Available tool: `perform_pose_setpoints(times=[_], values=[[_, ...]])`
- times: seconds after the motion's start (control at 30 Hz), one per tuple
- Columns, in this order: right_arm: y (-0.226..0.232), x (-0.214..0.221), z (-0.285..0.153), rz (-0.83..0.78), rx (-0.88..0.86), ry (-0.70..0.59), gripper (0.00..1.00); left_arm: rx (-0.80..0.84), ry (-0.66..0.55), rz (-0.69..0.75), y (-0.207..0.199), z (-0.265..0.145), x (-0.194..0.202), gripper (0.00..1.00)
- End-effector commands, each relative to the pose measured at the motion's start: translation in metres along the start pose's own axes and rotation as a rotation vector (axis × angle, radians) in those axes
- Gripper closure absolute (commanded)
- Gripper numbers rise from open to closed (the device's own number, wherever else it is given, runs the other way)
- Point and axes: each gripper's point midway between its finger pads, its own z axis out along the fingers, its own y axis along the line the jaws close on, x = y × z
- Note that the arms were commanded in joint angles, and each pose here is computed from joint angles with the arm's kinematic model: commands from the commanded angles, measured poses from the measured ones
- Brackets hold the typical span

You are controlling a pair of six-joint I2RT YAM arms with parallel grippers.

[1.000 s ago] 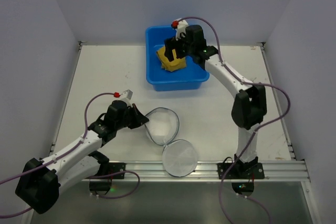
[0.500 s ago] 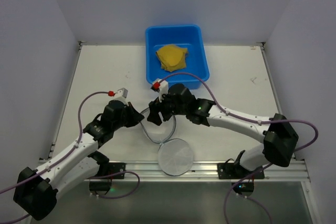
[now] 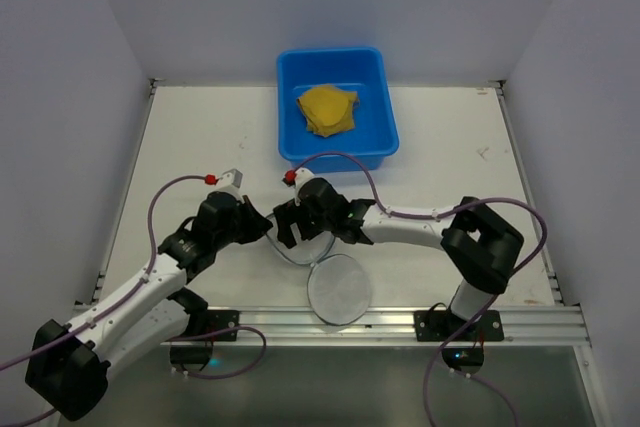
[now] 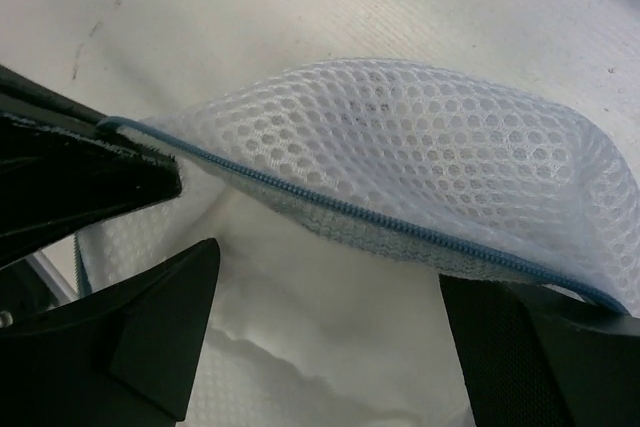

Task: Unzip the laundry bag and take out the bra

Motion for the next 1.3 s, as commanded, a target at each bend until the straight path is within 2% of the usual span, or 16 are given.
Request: perform_pose_setpoints(times=[0.0,0.13,0.27,0.37,0.4,0.5,0.53,0.6,0.63,0.8,0.93,0.97,1.03,1.07,1.13,1.27], values=[[0.003,-0.026,0.009,0.037,0.02,-0.089,0.07,-0.013,-0.023,0.005,-0.003,0.001,-0.008,1.0],[-0.002,-0.01,0.026,0.032,0.043,-0.011,0.01,-0.028,-0.01,-0.004,0.001,0.005,-0.004,1.0],[-0.004,0.017,0.041,0.033,0.049,0.104,0.01,-0.022,-0.013,-0.016,0.004,0.008,0.0,1.0],[-0.009,0.03,0.052,0.039,0.085,0.174,0.12,-0.038,0.001,-0.024,0.011,0.012,0.006,1.0],[-0.011,0.033,0.055,0.042,0.092,0.184,0.24,-0.035,0.008,-0.023,0.01,0.013,0.008,1.0],[-0.01,0.036,0.056,0.046,0.087,0.19,0.48,-0.042,0.01,-0.025,0.013,0.016,0.01,1.0],[-0.01,0.037,0.055,0.038,0.082,0.193,0.68,-0.045,0.011,-0.024,0.014,0.016,0.011,1.0],[-0.004,0.039,0.054,0.033,0.037,0.202,0.86,-0.049,0.016,-0.024,0.015,0.017,0.012,1.0],[-0.002,0.038,0.05,0.025,0.024,0.197,0.98,-0.049,0.016,-0.024,0.015,0.017,0.012,1.0],[0.014,0.026,0.034,-0.008,-0.076,0.143,1.0,-0.038,0.001,-0.022,0.01,0.014,0.006,1.0],[0.023,0.022,0.001,-0.052,-0.155,0.079,1.0,-0.062,-0.034,-0.019,0.012,0.008,-0.003,1.0],[0.032,0.004,-0.015,-0.069,-0.194,0.012,1.0,-0.067,-0.04,-0.016,0.012,0.006,-0.005,1.0],[0.038,0.005,-0.031,-0.1,-0.244,-0.012,1.0,-0.078,-0.047,-0.009,0.012,0.005,-0.008,1.0],[0.047,-0.012,-0.048,-0.115,-0.282,-0.077,1.0,-0.083,-0.052,-0.006,0.012,0.004,-0.01,1.0],[0.054,-0.015,-0.063,-0.137,-0.33,-0.107,1.0,-0.086,-0.051,-0.005,0.011,0.004,-0.012,1.0],[0.079,-0.041,-0.102,-0.182,-0.466,-0.259,1.0,-0.057,-0.043,-0.004,0.003,0.003,-0.013,1.0]])
